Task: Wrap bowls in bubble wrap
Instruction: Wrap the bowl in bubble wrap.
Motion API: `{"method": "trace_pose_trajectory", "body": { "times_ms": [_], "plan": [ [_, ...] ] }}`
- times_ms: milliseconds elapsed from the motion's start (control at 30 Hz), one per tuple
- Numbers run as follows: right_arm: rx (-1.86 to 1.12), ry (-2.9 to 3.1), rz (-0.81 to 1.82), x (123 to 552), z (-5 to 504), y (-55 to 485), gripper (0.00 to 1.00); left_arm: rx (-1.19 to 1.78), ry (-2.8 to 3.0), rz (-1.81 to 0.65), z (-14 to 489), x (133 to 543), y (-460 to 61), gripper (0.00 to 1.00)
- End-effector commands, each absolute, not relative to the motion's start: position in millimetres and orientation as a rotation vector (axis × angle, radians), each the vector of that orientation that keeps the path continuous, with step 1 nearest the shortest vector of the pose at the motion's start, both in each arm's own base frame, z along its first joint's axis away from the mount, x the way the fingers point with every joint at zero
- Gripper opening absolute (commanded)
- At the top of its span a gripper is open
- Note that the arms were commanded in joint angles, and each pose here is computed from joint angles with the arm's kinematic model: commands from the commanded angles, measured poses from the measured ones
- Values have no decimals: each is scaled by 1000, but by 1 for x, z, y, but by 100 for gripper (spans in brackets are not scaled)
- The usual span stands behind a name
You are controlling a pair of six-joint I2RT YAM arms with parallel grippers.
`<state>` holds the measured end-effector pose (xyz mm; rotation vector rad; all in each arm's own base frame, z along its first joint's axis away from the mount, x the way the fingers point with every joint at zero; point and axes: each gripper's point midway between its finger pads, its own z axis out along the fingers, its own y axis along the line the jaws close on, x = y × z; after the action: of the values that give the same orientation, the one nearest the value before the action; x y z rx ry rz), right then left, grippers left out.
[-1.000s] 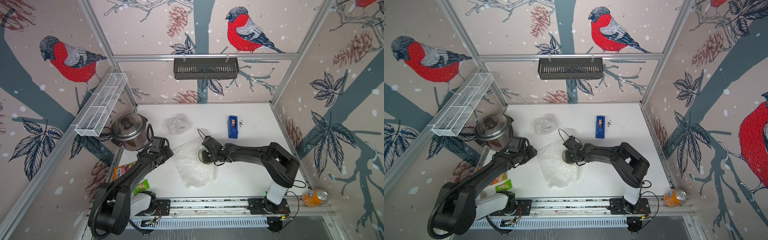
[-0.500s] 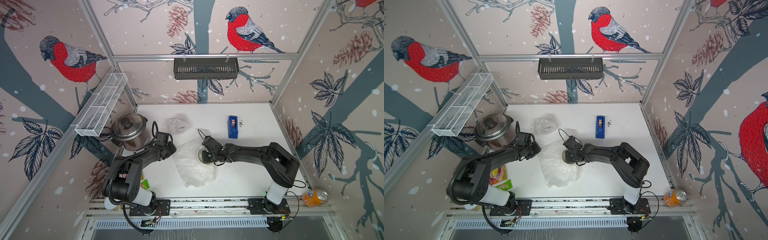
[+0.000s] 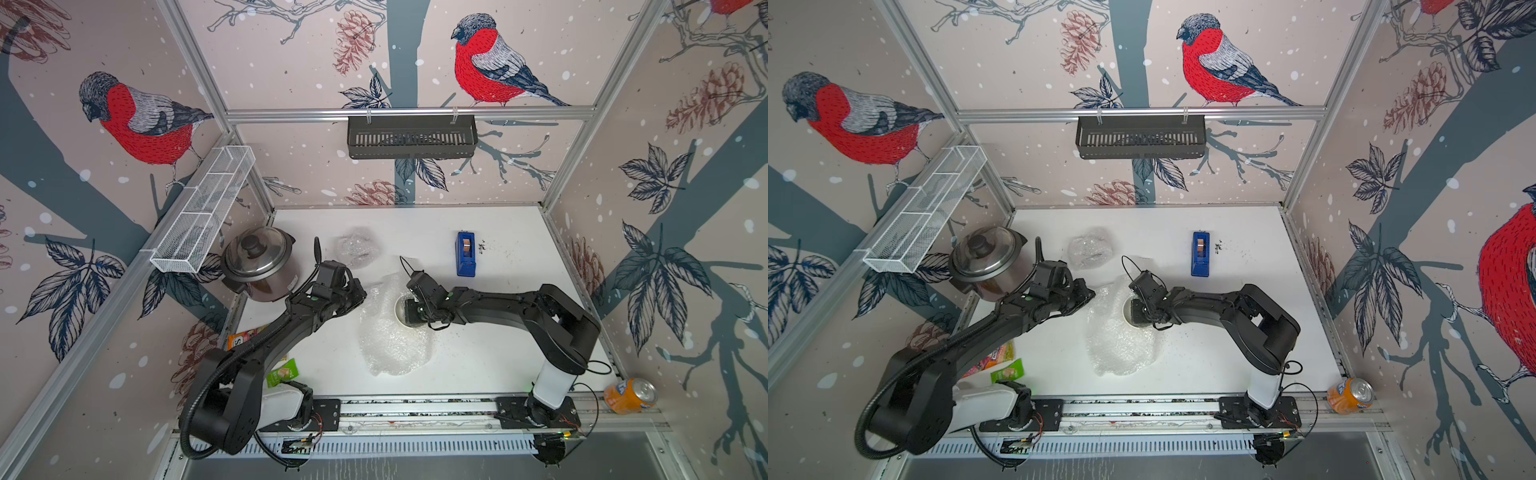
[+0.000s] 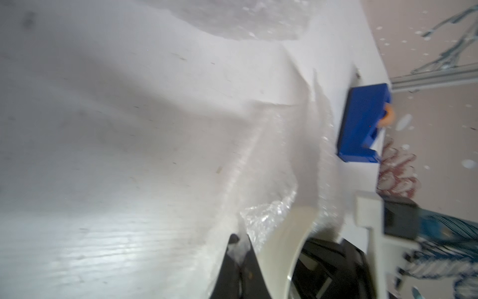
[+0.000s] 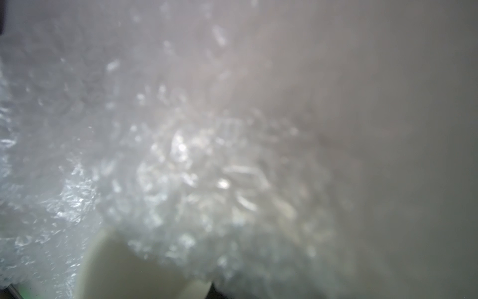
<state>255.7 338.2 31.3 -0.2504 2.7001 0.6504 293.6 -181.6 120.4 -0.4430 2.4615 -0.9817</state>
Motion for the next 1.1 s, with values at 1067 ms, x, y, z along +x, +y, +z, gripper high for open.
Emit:
{"method": "trace_pose_trajectory", "body": {
  "times_ms": [1067],
  "plan": [
    [-42, 2542, 643, 256, 110, 283, 38, -445, 2599, -1187, 67, 260, -276, 0]
  ]
}}
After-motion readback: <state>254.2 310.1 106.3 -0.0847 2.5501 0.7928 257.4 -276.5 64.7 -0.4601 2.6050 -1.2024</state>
